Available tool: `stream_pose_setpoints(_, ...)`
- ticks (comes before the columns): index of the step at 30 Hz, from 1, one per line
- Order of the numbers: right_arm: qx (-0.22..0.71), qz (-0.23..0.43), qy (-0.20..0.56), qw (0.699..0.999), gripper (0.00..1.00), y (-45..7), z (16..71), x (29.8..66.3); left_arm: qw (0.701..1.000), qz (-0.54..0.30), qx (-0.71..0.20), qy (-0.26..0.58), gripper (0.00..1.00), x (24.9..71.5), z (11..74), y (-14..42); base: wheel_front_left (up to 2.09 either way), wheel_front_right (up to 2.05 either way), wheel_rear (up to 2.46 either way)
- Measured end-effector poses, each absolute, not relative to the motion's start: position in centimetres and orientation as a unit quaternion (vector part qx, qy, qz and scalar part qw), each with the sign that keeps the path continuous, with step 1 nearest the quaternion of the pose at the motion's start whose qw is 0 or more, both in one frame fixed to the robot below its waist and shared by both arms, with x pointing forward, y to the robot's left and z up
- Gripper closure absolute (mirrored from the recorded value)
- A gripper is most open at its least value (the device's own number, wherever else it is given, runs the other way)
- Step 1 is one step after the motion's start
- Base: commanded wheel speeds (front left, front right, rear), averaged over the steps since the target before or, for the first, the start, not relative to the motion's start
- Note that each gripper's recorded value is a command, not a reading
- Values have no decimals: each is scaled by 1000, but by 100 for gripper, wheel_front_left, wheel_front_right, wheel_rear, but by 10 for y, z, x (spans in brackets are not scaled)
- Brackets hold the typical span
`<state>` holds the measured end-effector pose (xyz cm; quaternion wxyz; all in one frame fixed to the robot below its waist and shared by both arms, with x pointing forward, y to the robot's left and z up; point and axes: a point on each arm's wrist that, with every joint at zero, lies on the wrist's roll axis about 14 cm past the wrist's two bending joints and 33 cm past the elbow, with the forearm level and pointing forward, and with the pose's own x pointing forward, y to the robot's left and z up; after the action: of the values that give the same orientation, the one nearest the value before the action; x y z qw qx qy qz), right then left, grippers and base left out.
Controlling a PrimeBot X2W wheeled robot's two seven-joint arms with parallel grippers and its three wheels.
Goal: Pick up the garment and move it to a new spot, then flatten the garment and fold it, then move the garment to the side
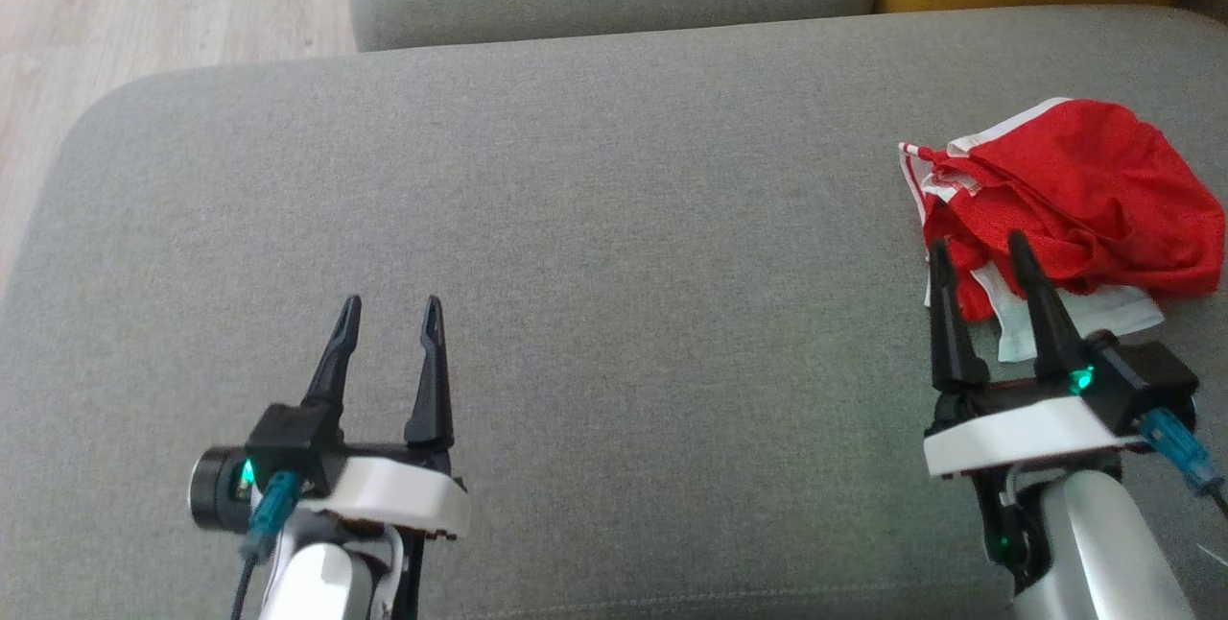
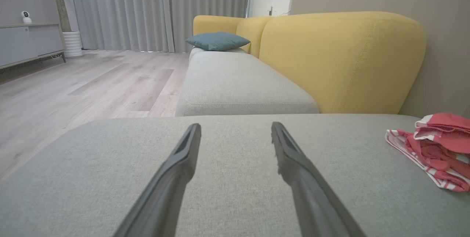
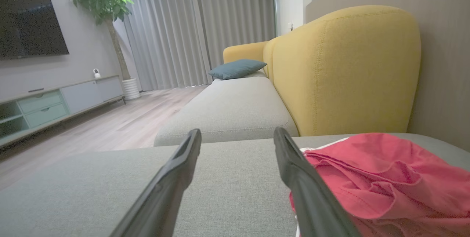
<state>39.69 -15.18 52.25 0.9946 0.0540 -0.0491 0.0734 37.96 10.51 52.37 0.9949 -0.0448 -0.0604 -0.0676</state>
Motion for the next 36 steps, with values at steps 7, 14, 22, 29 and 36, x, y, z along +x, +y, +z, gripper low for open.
stream_pose_setpoints(7,71,69,-56,994,0,-153,523,393,996,-66,-43,-52,0,374,518,106,0,0,0)
stream_pose_setpoints(14,72,68,-47,994,0,-153,517,389,996,-58,-43,-59,0,376,522,108,0,0,0)
stream_pose_setpoints(22,73,69,-27,995,0,-151,503,384,994,-61,-57,-71,0,378,531,108,0,0,0)
stream_pose_setpoints(29,74,72,-24,994,0,-149,500,384,991,-59,-93,-70,0,381,532,116,0,0,0)
stream_pose_setpoints(36,74,73,-19,994,0,-149,497,384,992,-54,-105,-38,0,377,511,121,0,0,0)
